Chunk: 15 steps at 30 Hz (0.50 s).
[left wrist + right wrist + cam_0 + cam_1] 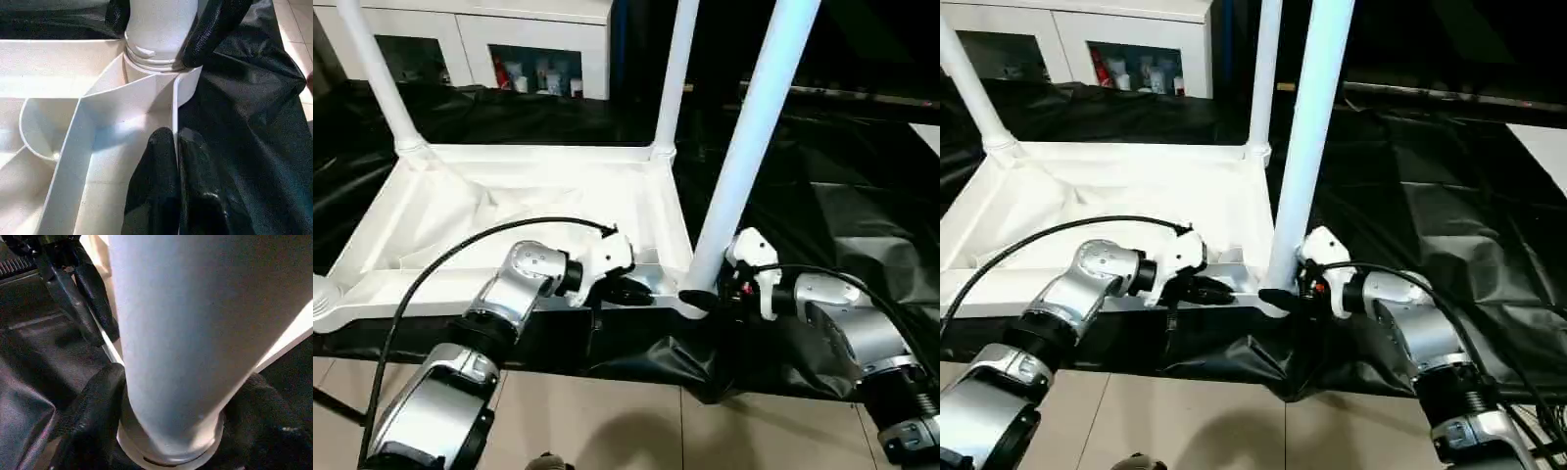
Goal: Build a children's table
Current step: Rotate leg to tighten
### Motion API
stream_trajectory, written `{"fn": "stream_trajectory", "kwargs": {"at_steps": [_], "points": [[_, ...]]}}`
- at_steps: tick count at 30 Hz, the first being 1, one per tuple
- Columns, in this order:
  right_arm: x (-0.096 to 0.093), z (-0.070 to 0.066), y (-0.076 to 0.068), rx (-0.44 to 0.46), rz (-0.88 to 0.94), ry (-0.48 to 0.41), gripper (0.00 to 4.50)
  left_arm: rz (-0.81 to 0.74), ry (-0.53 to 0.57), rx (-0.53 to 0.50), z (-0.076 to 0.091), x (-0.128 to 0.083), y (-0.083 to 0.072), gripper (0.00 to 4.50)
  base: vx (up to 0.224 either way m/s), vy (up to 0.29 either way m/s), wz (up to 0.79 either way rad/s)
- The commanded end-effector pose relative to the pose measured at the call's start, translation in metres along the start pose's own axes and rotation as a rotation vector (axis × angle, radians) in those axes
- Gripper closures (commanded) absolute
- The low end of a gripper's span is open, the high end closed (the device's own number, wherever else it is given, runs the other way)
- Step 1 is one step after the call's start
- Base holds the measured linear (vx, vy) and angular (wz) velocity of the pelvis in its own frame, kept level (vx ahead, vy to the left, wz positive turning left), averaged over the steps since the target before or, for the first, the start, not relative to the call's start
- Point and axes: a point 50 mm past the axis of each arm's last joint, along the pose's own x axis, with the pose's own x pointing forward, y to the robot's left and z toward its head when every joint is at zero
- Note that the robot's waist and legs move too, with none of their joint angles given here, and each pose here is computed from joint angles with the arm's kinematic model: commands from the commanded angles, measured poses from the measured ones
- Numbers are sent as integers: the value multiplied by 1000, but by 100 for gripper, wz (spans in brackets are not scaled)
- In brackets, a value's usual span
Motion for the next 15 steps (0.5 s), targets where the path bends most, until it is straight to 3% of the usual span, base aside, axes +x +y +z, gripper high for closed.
{"fn": "stream_trajectory", "kwargs": {"at_steps": [1, 5, 10, 12, 14, 15], "points": [[2, -5, -1, 21, -18, 15, 182, -40, -40, 25, 9, 6, -4, 450, 0, 0, 0], [6, -7, -2, 84, -52, -19, 190, -19, -38, 12, 8, 5, -2, 450, 0, 0, 0], [20, -15, -9, 199, -281, -51, 196, 141, 11, -28, 6, 10, 11, 450, 0, 0, 0], [43, -26, -9, 393, -568, -30, 198, 319, 13, -73, 15, 22, 25, 450, 0, 0, 0], [47, -28, -8, 416, -602, -18, 199, 343, 15, -79, 18, 24, 27, 450, 0, 0, 0], [61, -25, -6, 474, -670, -27, 202, 415, 12, -108, 24, 31, 32, 450, 0, 0, 0]]}}
